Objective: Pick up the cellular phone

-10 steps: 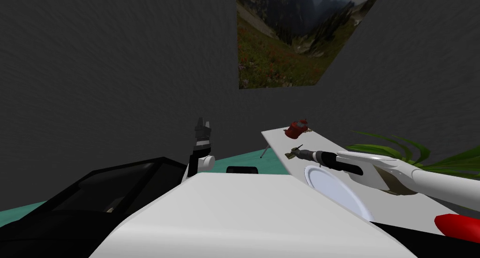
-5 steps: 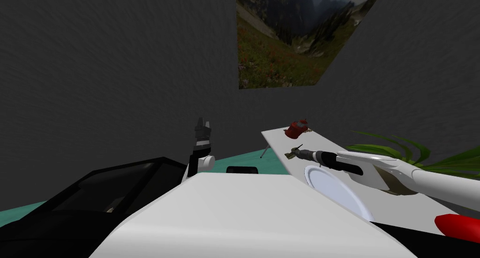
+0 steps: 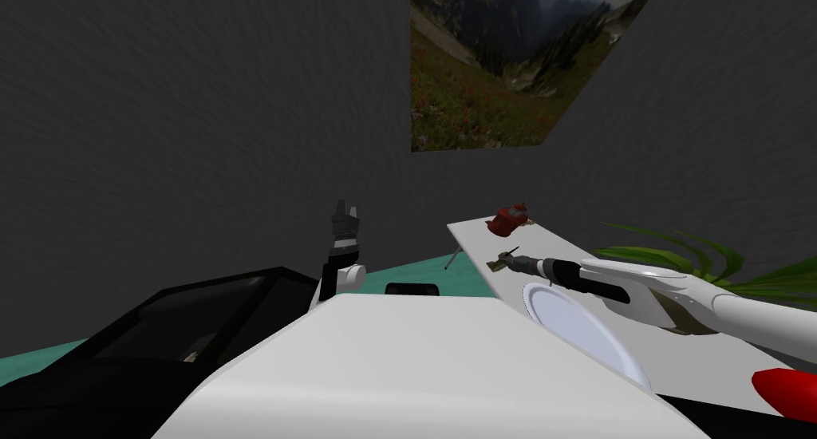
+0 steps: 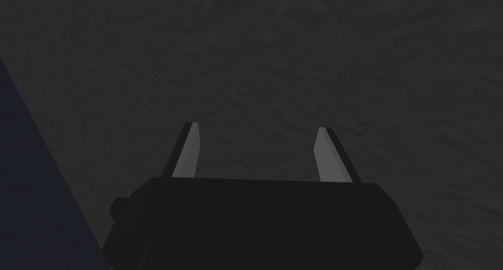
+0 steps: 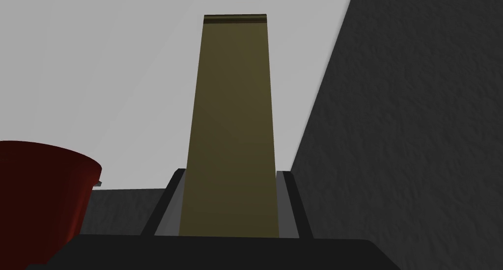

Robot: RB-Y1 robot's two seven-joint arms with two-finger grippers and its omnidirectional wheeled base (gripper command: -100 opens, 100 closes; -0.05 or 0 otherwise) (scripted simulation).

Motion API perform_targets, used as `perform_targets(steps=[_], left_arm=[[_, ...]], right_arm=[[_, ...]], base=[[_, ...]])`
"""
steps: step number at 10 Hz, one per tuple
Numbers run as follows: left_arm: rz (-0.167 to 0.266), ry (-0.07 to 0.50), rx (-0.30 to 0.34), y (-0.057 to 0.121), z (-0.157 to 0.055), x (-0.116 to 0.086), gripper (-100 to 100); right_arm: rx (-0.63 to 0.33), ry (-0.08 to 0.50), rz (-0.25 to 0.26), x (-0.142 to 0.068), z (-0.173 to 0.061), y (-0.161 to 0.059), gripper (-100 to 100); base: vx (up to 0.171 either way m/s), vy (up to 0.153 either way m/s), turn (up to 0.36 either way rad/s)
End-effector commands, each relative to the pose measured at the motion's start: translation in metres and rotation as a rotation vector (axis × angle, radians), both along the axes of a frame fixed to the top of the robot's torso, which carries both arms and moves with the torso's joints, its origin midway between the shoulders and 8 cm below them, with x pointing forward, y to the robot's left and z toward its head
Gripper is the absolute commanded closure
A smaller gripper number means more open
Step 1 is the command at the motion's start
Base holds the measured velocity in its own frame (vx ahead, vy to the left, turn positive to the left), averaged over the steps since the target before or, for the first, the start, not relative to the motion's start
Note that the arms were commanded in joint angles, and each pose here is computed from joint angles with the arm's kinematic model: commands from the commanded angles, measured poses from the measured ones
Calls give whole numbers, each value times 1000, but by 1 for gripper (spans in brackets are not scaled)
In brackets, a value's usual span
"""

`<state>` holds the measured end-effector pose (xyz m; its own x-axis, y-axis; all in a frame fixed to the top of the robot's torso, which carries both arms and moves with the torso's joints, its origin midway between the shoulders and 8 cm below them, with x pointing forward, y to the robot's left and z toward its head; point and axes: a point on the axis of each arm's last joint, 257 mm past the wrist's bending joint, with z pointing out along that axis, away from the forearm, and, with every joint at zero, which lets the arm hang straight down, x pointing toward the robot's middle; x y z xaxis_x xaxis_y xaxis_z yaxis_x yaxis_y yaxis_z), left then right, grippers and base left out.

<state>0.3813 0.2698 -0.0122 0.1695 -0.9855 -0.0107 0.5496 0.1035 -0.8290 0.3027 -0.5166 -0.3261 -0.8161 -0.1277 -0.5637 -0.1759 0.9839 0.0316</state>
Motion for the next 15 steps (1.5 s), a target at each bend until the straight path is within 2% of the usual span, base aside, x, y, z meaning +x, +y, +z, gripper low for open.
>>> perform_targets(steps=[1,4,6,7,8,9,11,12,13,14,15], left_arm=[[0,0,0,0,0,0,0],[0,0,0,0,0,0,0],[0,0,0,0,0,0,0],[0,0,0,0,0,0,0],[0,0,0,0,0,0,0],[0,0,0,0,0,0,0],[0,0,0,0,0,0,0],[0,0,0,0,0,0,0],[0,0,0,0,0,0,0],[0,0,0,0,0,0,0],[0,0,0,0,0,0,0]], right_arm=[[4,-13,1,4,4,-3,100],[9,9,2,-10,0,-17,100],[6,-16,1,0,8,-18,100],[7,3,-2,-11,4,-26,100],[6,-15,-2,-4,10,-26,100],[7,6,-3,-15,5,-34,100],[4,-13,-6,-8,12,-36,100],[3,9,-10,-20,9,-44,100],[0,-7,-12,-14,14,-46,100],[0,19,-16,-27,10,-54,100],[-4,-1,-19,-21,17,-56,100]], base=[[2,35,-6],[5,36,13],[1,25,-3],[1,28,27],[1,29,-6],[4,38,21],[0,24,-3],[2,24,25],[1,28,-1],[6,44,22],[3,37,-10]])
